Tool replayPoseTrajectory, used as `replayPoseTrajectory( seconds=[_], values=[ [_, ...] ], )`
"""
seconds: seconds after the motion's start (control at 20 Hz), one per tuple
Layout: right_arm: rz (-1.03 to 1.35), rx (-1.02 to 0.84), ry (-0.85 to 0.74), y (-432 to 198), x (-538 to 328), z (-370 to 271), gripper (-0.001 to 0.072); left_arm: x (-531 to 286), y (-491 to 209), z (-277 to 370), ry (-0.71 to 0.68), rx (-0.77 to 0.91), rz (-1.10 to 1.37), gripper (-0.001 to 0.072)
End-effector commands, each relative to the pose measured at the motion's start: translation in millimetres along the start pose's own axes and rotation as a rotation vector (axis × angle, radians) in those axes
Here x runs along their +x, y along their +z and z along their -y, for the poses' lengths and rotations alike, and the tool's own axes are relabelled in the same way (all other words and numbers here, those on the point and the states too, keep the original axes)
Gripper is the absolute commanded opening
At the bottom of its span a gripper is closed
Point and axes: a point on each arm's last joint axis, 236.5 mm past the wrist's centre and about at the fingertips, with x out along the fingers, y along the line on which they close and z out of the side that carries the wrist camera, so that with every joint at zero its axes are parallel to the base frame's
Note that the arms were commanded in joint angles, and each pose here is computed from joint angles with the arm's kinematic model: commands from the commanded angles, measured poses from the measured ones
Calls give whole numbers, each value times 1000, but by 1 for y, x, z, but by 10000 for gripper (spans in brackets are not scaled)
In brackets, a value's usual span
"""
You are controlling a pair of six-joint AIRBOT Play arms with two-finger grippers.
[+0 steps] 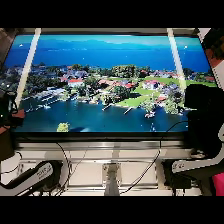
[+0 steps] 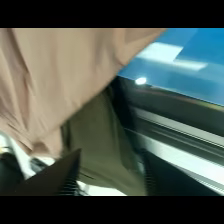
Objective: Fold the clothes and pants, and hang the long-sleeved shirts on hangers.
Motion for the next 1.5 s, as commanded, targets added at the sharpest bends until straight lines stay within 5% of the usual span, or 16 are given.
replayPoseTrajectory(
  seconds=[0.0,0.9,1.15,1.45],
  values=[
    [-1,0,1,0,0,-1,25,23,10,-2,51,187,-24,515],
    [0,0,1,0,0,-1,25,76,48,9,127,510,-4,481],
    [-1,0,1,0,0,-1,25,80,58,12,138,528,31,393],
    [-1,0,1,0,0,-1,25,81,63,14,137,532,51,46]
  ],
)
